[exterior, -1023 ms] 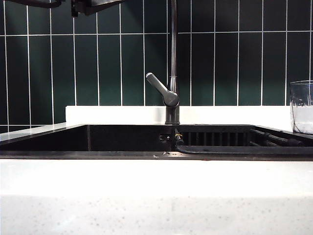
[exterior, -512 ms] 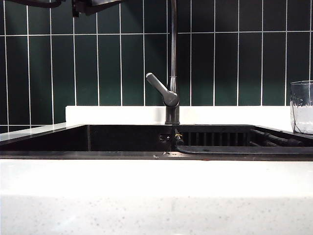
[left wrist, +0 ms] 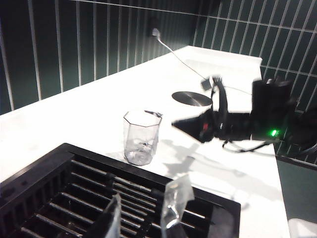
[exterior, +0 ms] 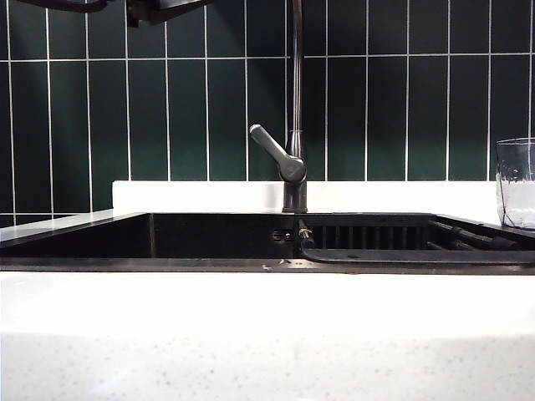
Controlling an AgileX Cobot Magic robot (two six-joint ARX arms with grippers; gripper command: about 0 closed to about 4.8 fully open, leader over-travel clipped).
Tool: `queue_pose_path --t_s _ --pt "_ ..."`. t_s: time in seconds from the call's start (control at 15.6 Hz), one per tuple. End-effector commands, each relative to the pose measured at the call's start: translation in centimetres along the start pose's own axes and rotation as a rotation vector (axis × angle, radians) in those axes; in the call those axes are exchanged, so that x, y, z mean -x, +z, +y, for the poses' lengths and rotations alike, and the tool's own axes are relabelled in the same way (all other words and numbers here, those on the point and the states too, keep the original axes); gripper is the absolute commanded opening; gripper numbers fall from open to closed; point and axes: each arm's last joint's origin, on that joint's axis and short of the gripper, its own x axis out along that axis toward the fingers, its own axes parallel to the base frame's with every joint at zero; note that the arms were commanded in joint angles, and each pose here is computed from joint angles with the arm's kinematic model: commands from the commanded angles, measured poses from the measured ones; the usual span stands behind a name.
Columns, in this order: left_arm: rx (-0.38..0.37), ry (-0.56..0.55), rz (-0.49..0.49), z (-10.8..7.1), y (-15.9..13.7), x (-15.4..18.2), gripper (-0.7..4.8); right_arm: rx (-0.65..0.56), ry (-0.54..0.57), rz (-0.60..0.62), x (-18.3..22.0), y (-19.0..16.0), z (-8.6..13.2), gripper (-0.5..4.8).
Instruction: Pick up the mug next to the sink, go to the faucet to get some water, pour the water into the sink, and finally put the mug back to its place.
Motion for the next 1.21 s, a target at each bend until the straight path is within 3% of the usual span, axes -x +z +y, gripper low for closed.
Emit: queue_pose_path --t_s 0.06,0.38,0.51,0.64,0.9,1.02,1.21 --pt "-0.021 0.000 -0.011 -0.2 0.3 0.2 1.11 0.010 0.027 -0.081 2.0 1.6 1.1 1.21" --pt "-0.129 0.170 0.008 -1.1 1.6 1.7 1.11 0.021 0.095 -0.229 6.4 3.7 2.6 1.15" --pt "-0.187 0.320 0.034 -2.4 2.6 3.5 1.11 0.023 0.108 -0.280 8.4 4.0 2.8 1.11" --pt "-0.232 0.498 -0.023 -4.3 3.2 6.2 1.11 0.024 0.114 -0.317 10.3 4.1 2.8 1.02" --pt "-0.208 0.788 -0.189 -8.4 1.1 11.7 1.09 0.026 0.111 -0.334 12.7 3.4 2.6 0.74" --pt "-0.185 0.909 -0.179 -9.4 -1.0 13.5 0.87 0.030 0.102 -0.347 13.4 3.2 2.6 0.11" --pt "-0.166 0.987 -0.199 -10.3 -3.3 14.8 0.83 0.073 0.096 -0.369 13.9 3.1 2.5 -0.05"
